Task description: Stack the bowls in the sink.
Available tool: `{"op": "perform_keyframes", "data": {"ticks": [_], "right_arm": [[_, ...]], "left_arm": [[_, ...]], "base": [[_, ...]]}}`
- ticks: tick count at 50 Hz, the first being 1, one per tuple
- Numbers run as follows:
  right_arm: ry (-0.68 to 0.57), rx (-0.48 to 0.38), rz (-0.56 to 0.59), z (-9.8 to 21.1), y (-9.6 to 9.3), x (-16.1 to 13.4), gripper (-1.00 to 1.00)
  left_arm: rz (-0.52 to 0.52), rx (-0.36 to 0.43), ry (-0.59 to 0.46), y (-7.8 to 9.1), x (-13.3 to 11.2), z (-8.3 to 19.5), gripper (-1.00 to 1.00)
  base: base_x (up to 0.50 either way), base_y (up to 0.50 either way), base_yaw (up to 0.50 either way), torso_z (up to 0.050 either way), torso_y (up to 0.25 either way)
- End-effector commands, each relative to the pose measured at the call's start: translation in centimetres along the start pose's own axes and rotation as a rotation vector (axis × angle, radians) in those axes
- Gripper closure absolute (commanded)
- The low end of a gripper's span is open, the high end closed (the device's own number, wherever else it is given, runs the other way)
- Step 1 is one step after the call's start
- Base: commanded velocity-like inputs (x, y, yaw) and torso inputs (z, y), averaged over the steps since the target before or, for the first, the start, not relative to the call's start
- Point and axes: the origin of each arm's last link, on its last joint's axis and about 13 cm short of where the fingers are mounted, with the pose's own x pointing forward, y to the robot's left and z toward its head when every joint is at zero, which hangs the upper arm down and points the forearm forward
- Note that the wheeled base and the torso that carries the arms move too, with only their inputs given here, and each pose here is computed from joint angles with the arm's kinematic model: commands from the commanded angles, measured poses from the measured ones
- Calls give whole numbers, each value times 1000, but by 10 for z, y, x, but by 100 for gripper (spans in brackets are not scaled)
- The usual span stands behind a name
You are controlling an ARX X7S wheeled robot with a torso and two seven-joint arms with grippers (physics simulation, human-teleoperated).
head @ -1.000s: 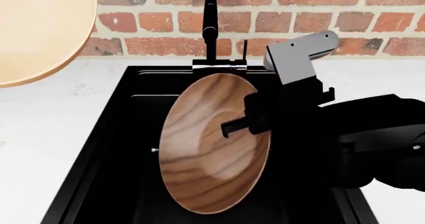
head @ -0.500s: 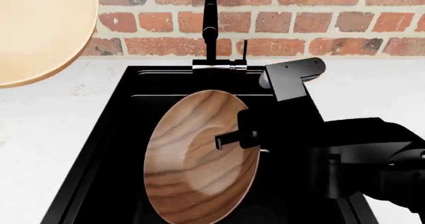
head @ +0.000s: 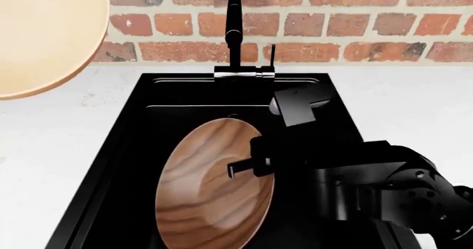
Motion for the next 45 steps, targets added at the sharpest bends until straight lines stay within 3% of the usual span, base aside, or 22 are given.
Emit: {"op": "perform_keyframes", "data": {"ticks": [1,45], "right_arm": [[43,-13,6,-10,4,19,100],[125,-12,64,-35,13,37,100]], "left_arm": [[4,-14,-20,2,-1,2,100],[1,-14,-16,2,-1,0,100]], "base": [[0,0,0,0,0],[0,0,0,0,0]]}}
